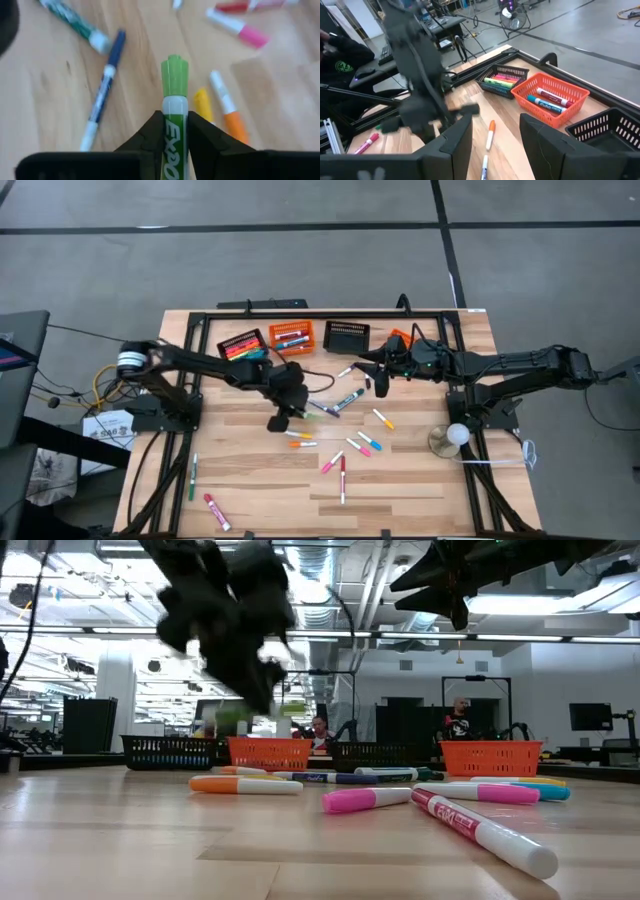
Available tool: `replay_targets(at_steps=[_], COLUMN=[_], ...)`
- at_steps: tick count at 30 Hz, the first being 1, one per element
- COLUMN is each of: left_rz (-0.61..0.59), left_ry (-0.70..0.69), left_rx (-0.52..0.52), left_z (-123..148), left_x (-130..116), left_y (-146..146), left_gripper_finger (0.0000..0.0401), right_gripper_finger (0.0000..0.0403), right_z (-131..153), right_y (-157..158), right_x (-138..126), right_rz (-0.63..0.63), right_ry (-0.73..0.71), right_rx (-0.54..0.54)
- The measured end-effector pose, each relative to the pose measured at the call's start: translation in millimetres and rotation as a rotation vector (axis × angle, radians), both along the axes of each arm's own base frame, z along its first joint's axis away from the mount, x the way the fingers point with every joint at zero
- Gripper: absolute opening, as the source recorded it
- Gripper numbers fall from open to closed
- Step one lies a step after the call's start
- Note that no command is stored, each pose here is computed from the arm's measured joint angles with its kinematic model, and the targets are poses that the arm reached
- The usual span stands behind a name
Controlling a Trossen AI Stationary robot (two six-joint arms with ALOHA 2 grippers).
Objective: Pick & Place Markers
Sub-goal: Put the light green marker pen into the left orange bin
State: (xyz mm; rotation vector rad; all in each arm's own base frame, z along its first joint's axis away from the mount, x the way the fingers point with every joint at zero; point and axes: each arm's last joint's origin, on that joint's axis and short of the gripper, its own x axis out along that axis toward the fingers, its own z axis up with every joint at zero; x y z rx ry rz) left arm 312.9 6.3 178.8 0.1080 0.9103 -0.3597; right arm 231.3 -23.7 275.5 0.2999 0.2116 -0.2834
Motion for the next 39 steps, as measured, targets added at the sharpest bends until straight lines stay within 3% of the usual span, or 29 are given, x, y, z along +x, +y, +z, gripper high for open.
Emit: replay_targets(at_steps=[6, 10, 19, 27, 30, 39], left_rz=[0.087, 0.073, -0.078, -0.108, -0.059, 0.288], left_ry=[-0.184, -0.271, -0.369, -0.383, -0.382, -0.278], left_rx=[-0.033, -0.103, -0.408, -0.464, -0.420, 0.037], left_z=[55.7, 77.8, 95.0, 97.6, 96.9, 59.7], left_x=[-19.8, -32.0, -40.0, -41.0, -39.8, -16.9], left_y=[11.7, 23.7, 44.3, 47.8, 47.6, 59.9], left_gripper_finger=[0.0064, 0.0064, 0.0064, 0.0064, 0.0064, 0.0063], right_gripper_finger=[0.0156, 0.0156, 0.0156, 0.0156, 0.0156, 0.0156], right_z=[0.0, -0.1, -0.2, -0.2, -0.1, 0.0], right_y=[0.0, 0.0, 0.1, 0.2, 0.2, 0.2], right_x=[0.0, 0.0, 0.0, 0.0, 0.0, 0.0], right_rz=[0.000, 0.000, 0.005, 0.006, 0.006, 0.008], right_ry=[0.000, 0.001, 0.002, 0.002, 0.002, 0.002], right_rx=[0.000, 0.000, 0.001, 0.002, 0.002, 0.003])
